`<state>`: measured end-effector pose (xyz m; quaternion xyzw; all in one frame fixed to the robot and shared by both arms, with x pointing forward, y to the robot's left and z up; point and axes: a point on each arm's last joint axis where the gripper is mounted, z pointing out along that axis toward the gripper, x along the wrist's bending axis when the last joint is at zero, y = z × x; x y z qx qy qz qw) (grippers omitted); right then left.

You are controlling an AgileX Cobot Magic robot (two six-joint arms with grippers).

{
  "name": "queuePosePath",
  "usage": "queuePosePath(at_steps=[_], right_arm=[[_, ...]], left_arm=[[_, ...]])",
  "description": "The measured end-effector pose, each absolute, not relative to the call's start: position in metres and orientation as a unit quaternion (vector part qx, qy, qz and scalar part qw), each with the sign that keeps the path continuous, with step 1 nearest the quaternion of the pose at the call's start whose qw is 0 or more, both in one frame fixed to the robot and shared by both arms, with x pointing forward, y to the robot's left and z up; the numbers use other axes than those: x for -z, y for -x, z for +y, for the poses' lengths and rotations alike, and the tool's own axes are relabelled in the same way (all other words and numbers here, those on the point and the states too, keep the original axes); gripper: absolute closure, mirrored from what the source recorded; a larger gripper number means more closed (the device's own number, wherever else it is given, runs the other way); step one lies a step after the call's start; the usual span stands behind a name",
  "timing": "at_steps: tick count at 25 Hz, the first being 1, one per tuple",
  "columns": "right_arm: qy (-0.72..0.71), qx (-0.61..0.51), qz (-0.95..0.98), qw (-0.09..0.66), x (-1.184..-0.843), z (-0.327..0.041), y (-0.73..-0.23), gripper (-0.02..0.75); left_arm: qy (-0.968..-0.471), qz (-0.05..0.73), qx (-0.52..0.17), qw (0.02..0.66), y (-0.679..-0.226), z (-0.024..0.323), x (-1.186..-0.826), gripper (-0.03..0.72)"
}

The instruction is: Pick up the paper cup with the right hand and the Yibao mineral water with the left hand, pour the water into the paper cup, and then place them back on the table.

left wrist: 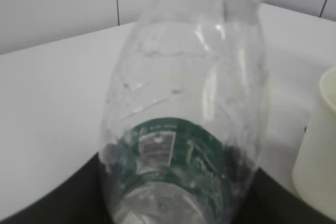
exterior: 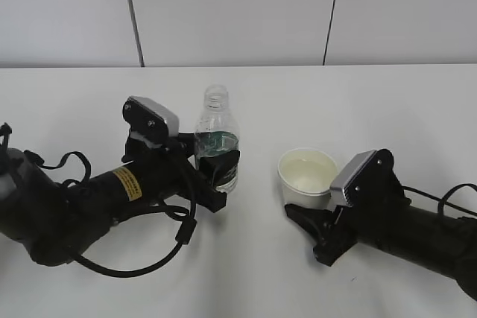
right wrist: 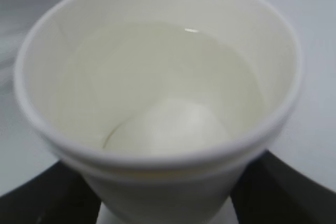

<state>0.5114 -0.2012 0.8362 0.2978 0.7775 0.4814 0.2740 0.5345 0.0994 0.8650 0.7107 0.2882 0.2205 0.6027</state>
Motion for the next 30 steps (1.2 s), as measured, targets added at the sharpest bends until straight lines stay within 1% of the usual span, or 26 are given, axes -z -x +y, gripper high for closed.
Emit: queuePosePath(at_steps=[11, 13, 18, 21, 26, 30], right_arm=[[-0.311, -0.477, 0.772, 0.281, -0.836, -0.203, -0.513, 0.224], [-0.311, -0.477, 0.772, 0.281, -0.836, -0.203, -0.513, 0.224], [-0.317, -0.476, 0.77, 0.285, -0.836, -0.204, -0.514, 0.224], [-0.318, -0.475, 0.769, 0.286, -0.836, -0.204, -0.514, 0.224], [-0.321, -0.473, 0.77, 0.282, -0.832, -0.204, -0.515, 0.224], [-0.326, -0.477, 0.767, 0.28, -0.83, -0.204, -0.517, 0.224]], left_arm=[[-0.703, 0.291, -0.222, 0.61, -0.535, 0.1, -0.862, 0.302], [-0.702, 0.293, -0.223, 0.61, -0.535, 0.1, -0.862, 0.278], [-0.702, 0.313, -0.228, 0.598, -0.537, 0.103, -0.859, 0.181], [-0.701, 0.314, -0.229, 0.598, -0.537, 0.103, -0.859, 0.165], [-0.701, 0.317, -0.23, 0.596, -0.538, 0.104, -0.859, 0.162], [-0.704, 0.337, -0.233, 0.58, -0.538, 0.121, -0.853, 0.162]])
